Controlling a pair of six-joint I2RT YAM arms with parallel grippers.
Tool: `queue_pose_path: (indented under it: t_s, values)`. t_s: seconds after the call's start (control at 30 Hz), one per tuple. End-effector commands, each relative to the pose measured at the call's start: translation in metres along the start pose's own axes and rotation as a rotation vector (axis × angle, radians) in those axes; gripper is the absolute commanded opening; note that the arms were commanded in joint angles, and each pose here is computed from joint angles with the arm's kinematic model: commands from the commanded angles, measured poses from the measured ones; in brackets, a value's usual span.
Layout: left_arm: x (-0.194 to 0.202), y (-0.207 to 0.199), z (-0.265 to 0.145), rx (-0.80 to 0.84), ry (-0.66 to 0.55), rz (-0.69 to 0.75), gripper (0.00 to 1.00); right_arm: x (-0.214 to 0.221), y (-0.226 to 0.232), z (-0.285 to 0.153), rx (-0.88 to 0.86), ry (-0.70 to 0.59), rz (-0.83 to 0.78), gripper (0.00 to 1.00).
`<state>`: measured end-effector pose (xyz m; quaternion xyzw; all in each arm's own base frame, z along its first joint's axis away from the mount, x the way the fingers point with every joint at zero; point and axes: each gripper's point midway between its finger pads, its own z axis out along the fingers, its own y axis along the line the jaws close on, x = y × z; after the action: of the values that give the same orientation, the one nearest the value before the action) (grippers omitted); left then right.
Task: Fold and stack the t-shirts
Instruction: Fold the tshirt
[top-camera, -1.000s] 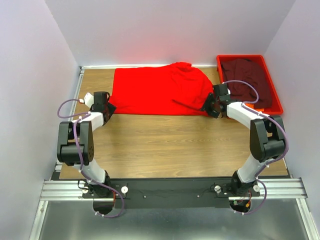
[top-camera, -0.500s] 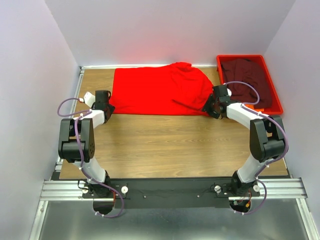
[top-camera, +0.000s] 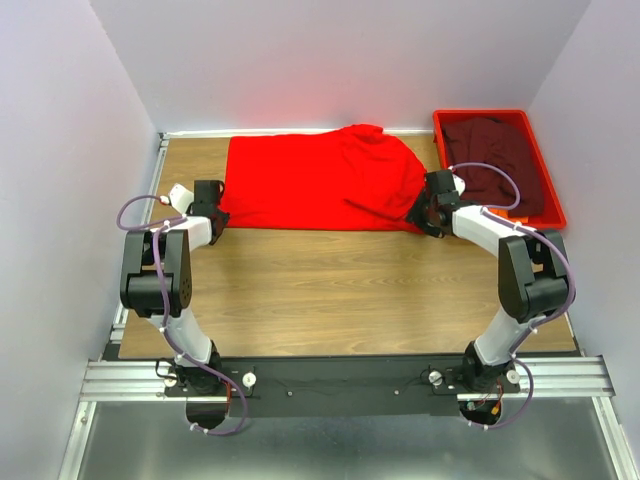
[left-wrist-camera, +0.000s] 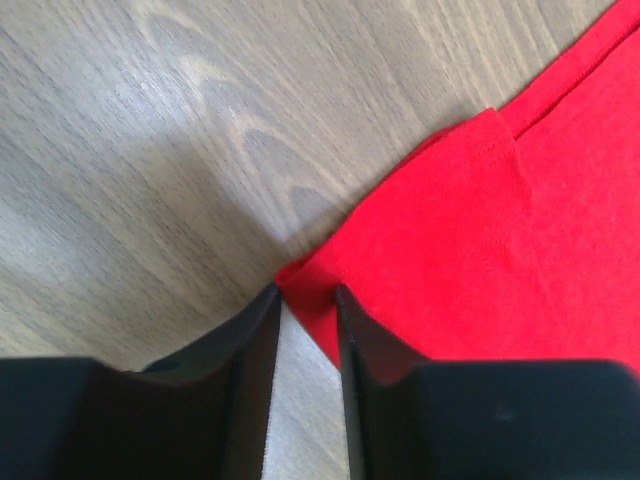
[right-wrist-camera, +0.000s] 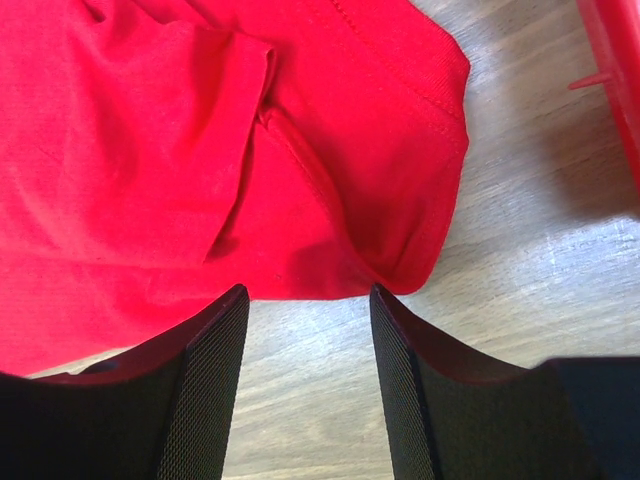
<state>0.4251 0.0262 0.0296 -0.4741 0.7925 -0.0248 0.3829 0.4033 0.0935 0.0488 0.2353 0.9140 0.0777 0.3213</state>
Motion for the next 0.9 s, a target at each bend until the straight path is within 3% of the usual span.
queue_pose_path:
  t_s: [0.0,0.33,0.7,0.87]
  values:
    - [-0.003,0.009,0.006,-0.06,-0.024,0.018,0.3,-0.01,-0.003,0.009,0.032,-0.037,0.013,0.59]
    - [-0.002,0.009,0.006,-0.056,-0.019,0.032,0.0,-0.016,-0.02,0.009,0.091,-0.085,0.013,0.62]
    - [-0.001,0.012,0.006,-0.065,-0.015,0.034,0.0,-0.01,-0.025,0.014,0.101,-0.078,0.005,0.62]
    - [0.0,0.012,0.005,-0.066,-0.01,0.042,0.0,-0.011,-0.023,0.019,0.099,-0.077,0.005,0.56]
